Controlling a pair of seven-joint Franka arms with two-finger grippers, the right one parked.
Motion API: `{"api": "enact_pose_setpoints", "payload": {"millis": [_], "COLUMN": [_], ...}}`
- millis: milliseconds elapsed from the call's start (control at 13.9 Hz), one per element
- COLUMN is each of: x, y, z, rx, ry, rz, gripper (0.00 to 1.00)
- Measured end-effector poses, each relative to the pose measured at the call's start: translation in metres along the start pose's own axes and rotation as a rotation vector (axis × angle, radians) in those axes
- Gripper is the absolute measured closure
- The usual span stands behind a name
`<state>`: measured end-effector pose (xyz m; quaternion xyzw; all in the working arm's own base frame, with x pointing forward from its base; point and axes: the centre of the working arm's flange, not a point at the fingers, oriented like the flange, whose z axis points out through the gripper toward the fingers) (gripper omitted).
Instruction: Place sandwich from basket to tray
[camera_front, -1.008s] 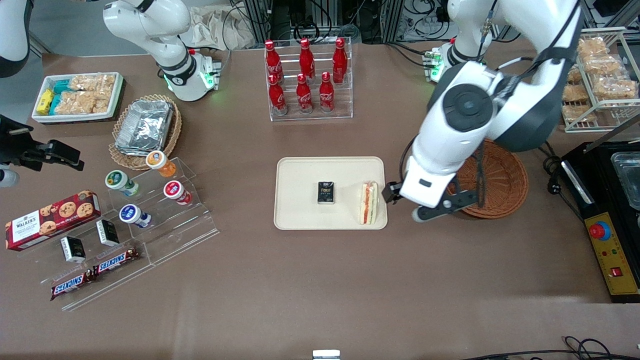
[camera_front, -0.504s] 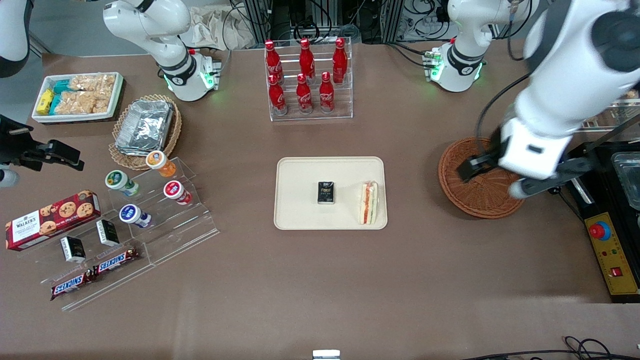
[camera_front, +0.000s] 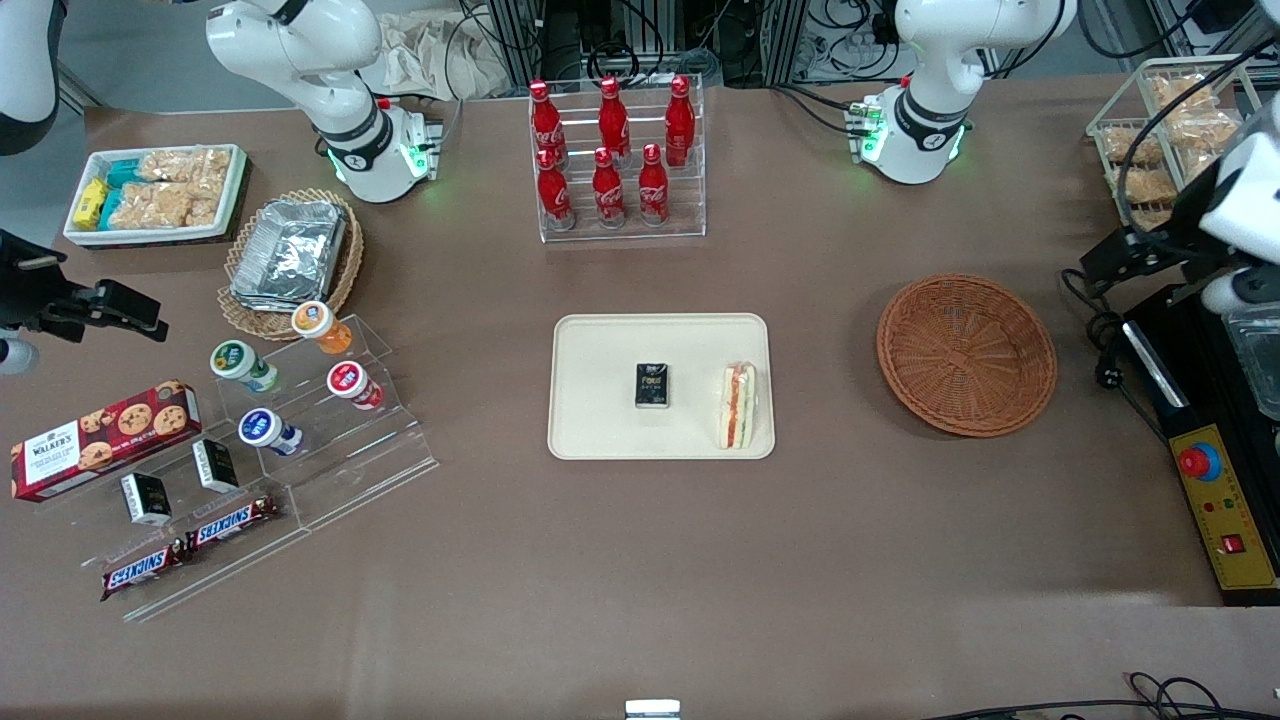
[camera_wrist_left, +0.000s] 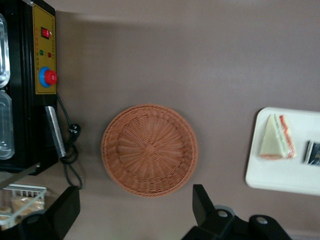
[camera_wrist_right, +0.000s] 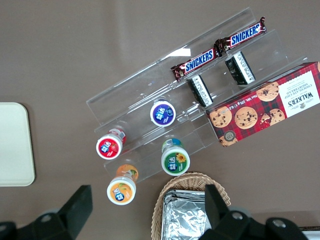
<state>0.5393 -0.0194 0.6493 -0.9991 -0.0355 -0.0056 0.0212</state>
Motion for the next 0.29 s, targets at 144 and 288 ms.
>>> {"api": "enact_pose_setpoints", "payload": {"millis": [144, 288], "x": [-0.007, -0.0073], "y": [-0.0176, -0.0167], "z": [-0.0004, 0.0027], "rx": [-0.006, -0.006], "ry": [0.012, 0.012], "rz": [0.019, 0.032], "gripper": [0.0, 0.0]}}
